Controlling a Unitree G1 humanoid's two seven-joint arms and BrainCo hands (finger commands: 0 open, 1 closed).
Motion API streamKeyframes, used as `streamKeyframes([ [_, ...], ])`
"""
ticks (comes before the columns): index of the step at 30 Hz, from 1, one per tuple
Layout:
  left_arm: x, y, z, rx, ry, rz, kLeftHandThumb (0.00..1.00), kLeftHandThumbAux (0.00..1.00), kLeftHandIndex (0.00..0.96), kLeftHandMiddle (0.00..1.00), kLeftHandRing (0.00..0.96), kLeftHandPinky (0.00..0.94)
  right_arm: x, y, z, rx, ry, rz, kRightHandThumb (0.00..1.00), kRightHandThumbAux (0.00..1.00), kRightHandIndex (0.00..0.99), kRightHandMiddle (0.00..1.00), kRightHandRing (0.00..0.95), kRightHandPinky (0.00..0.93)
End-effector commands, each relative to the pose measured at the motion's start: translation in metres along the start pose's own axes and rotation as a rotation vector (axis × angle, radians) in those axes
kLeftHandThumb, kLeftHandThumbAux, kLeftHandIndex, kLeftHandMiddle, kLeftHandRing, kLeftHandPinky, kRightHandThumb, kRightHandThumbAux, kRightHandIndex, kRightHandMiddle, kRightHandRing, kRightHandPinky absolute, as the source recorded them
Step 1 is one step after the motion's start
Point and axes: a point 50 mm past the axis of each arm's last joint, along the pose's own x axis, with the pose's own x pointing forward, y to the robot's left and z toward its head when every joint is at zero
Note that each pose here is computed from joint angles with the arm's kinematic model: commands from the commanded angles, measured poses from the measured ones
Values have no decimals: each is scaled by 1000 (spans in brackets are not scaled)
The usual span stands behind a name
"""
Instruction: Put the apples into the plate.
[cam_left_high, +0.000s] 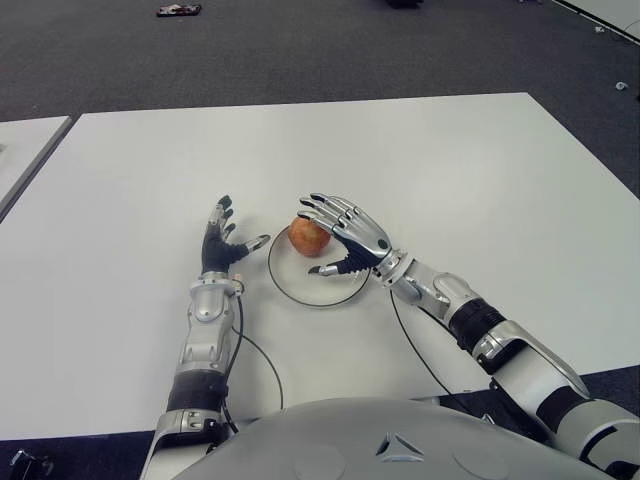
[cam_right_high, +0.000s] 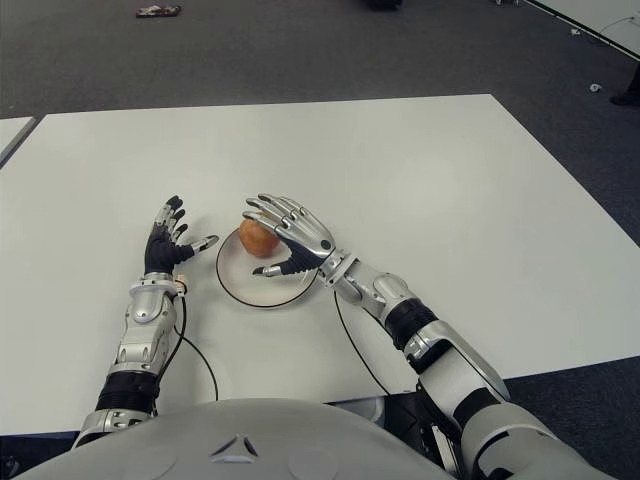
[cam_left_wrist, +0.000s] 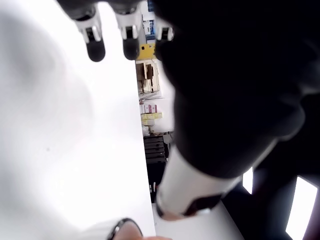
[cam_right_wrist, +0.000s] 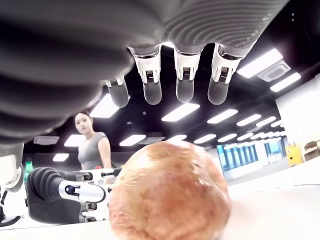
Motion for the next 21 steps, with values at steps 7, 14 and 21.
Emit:
streamKeyframes([
  [7,0,1,-2,8,16,3,0,293,0,0,0,21,9,-26,-21,7,52,-89,133,432,20,0,0,0],
  [14,0,1,-2,4,20,0,0,292,0,0,0,25,19,-62,-40,121,100,-308,124,447,13,0,0,0],
  [21,0,0,-3,0,23,-4,0,286,0,0,0,21,20,-81,-44,316,140,-511,111,475,1,0,0,7],
])
